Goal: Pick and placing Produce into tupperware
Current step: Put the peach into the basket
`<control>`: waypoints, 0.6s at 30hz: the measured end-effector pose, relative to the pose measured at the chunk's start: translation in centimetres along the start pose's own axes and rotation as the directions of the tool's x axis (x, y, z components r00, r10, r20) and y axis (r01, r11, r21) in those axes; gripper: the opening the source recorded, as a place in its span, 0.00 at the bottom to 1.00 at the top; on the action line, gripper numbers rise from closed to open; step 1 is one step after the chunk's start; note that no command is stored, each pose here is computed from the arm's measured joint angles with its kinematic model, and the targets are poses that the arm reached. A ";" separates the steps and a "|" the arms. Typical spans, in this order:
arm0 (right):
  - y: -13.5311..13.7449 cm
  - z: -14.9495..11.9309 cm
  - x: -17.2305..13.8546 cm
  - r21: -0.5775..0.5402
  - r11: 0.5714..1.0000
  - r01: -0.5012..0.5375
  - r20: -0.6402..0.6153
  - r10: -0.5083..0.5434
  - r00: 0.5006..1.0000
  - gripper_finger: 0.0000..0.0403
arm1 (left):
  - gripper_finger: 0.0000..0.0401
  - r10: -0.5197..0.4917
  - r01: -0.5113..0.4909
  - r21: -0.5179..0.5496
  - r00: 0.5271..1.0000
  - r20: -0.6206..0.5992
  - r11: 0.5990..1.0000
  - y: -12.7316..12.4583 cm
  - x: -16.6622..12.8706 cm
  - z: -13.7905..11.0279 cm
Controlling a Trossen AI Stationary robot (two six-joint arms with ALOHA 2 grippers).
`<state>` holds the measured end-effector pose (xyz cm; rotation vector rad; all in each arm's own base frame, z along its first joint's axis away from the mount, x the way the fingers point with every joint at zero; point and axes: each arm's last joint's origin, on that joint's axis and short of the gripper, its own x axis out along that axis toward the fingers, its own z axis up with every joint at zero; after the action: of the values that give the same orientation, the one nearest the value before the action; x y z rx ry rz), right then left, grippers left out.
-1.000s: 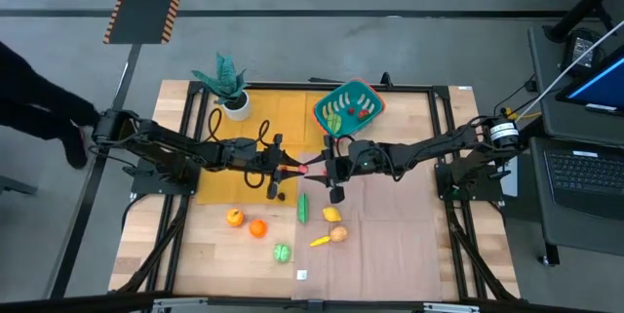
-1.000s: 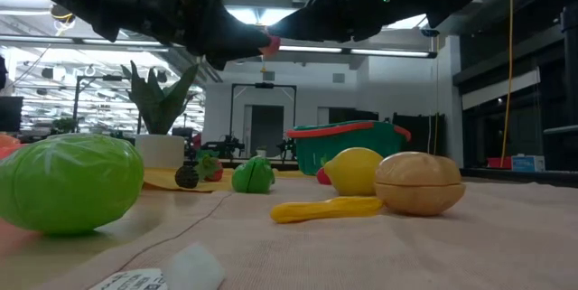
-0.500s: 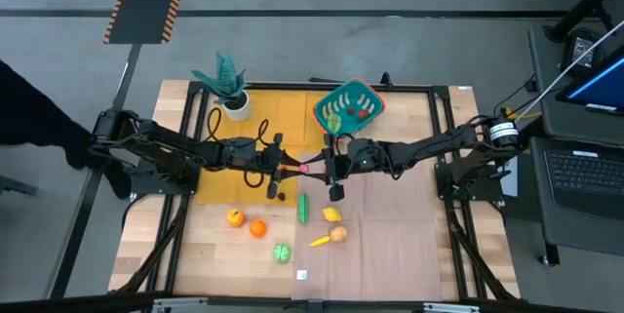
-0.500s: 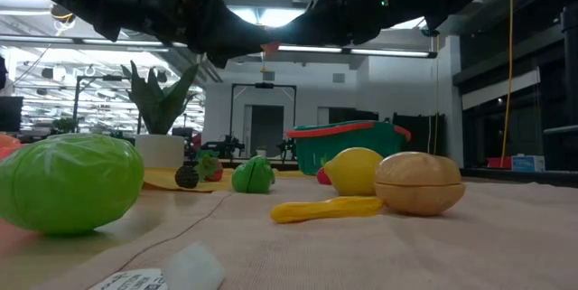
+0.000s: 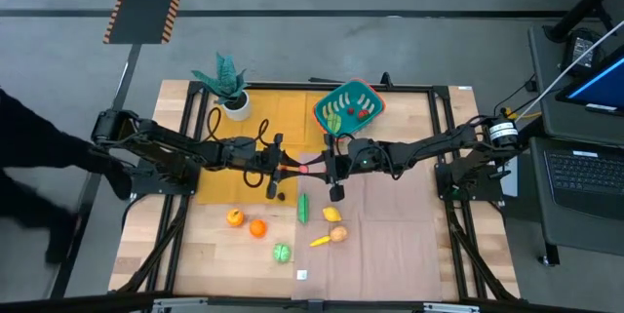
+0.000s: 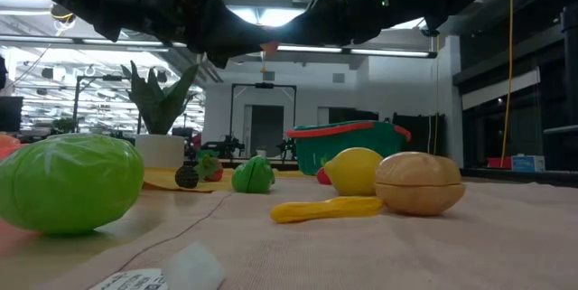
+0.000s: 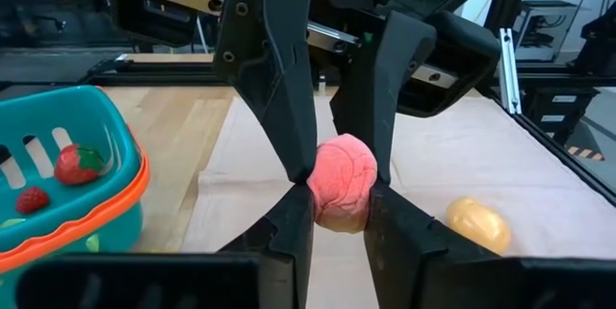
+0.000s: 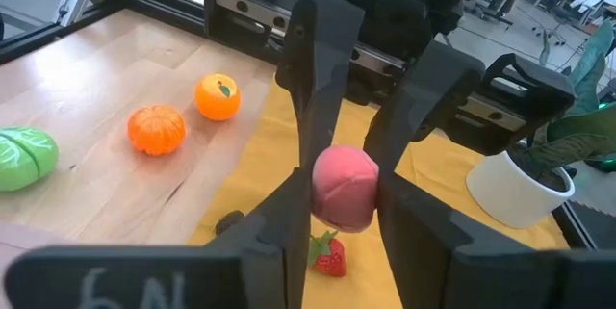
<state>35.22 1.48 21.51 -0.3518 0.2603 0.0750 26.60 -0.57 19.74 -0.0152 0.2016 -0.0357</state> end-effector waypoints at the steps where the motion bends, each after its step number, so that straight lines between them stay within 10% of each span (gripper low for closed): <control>1: 0.0 0.0 0.0 0.000 1.000 0.000 0.000 0.000 1.000 0.27 | 0.18 0.000 0.000 0.000 1.000 -0.001 1.000 0.0 0.0 0.0; 18: -0.1 0.2 -0.2 0.001 1.000 0.005 -0.001 -0.005 1.000 0.16 | 0.35 0.012 -0.012 0.025 1.000 -0.004 1.000 0.0 0.0 0.0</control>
<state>35.08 1.45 21.77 -0.3516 0.2602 0.0699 26.61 -0.53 19.75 0.0114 0.2053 -0.0261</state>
